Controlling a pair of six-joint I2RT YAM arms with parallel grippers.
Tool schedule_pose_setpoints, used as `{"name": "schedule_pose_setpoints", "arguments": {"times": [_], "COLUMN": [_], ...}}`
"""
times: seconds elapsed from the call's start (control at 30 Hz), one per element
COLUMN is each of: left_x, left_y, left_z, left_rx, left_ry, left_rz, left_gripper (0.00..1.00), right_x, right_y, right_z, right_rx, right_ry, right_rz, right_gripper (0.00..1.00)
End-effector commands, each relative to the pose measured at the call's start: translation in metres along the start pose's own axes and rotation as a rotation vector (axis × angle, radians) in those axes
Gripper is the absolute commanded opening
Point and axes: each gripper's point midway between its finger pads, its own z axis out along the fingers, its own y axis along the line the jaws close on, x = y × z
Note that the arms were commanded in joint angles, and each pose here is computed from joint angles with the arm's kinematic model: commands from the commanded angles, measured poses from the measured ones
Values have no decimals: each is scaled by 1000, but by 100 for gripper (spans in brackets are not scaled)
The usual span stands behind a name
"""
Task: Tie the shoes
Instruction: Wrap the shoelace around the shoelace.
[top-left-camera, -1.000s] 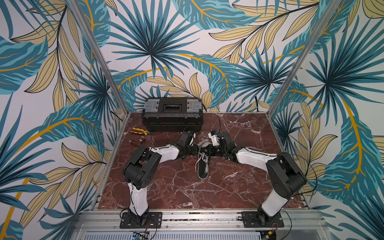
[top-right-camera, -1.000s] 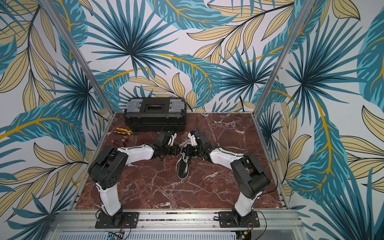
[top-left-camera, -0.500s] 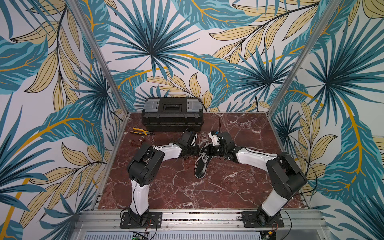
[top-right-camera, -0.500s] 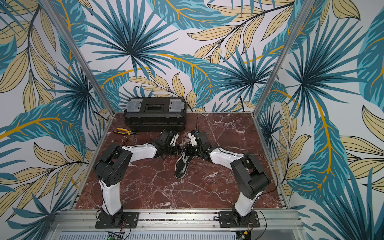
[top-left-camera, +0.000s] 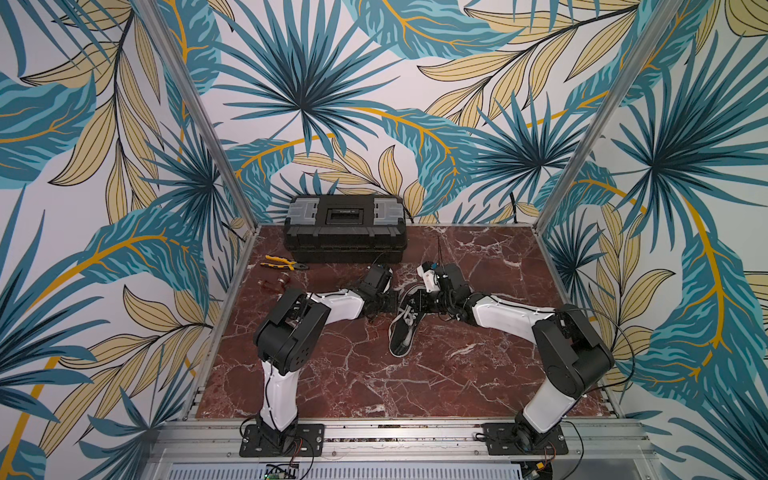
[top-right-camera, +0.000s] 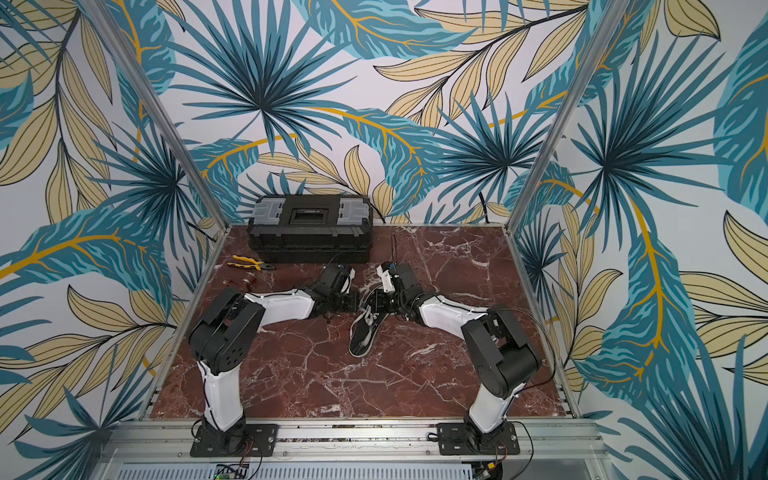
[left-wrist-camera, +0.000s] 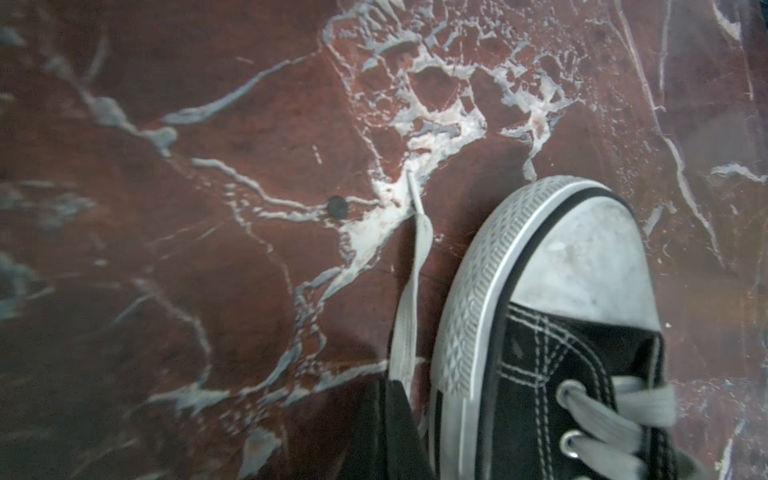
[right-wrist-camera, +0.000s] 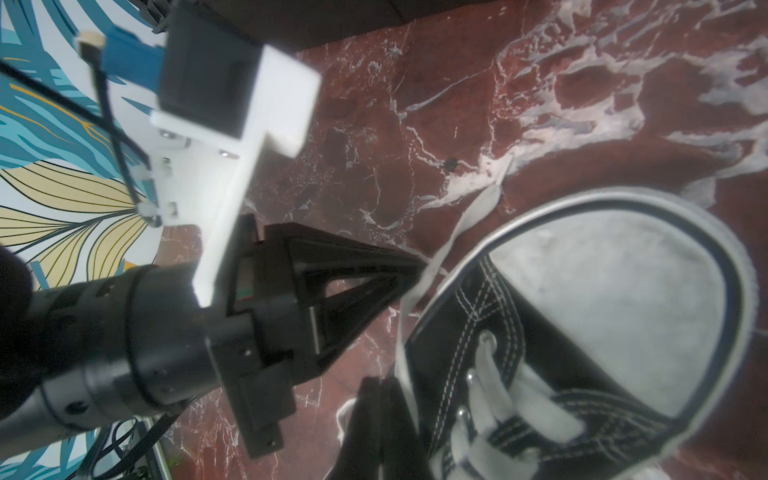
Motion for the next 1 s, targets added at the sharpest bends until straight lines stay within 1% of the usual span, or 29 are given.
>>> {"name": "schedule_pose_setpoints", "arguments": {"times": [0.0, 0.1, 0.23, 0.33, 0.4, 0.5, 0.53, 0.6, 0.73, 0.97], "left_x": [-15, -16, -11, -7, -7, -9, -9, -11, -16, -18], "left_y": [5, 4, 4, 5, 1, -5, -5, -5, -3, -4], "left_z": [-22, -33, -41, -39, -33, -22, -18, -13, -7, 3], "left_rx": [-33, -15, 7, 9, 18, 22, 8, -19, -75, -114], "left_ry": [-104, -142, -159, -146, -125, -84, -71, -55, -49, -37], "left_rz": [0, -12, -27, -18, 9, 71, 94, 137, 190, 249], "left_gripper": [0, 0, 0, 0, 0, 20, 25, 32, 37, 39], "right_x": [1, 1, 1, -1, -2, -2, -1, 0, 1, 2], "right_y": [7, 13, 18, 18, 17, 15, 14, 12, 11, 12], "right_z": [-6, -6, -5, -4, -3, -2, -1, 0, 1, 0], "right_rx": [-15, -41, -66, -58, -54, -50, -46, -40, -39, -41], "right_ry": [5, 15, 31, 31, 29, 33, 35, 38, 41, 40], "right_rz": [-44, -64, -73, -75, -74, -67, -64, -62, -57, -56], "right_gripper": [0, 0, 0, 0, 0, 0, 0, 0, 0, 0]}}
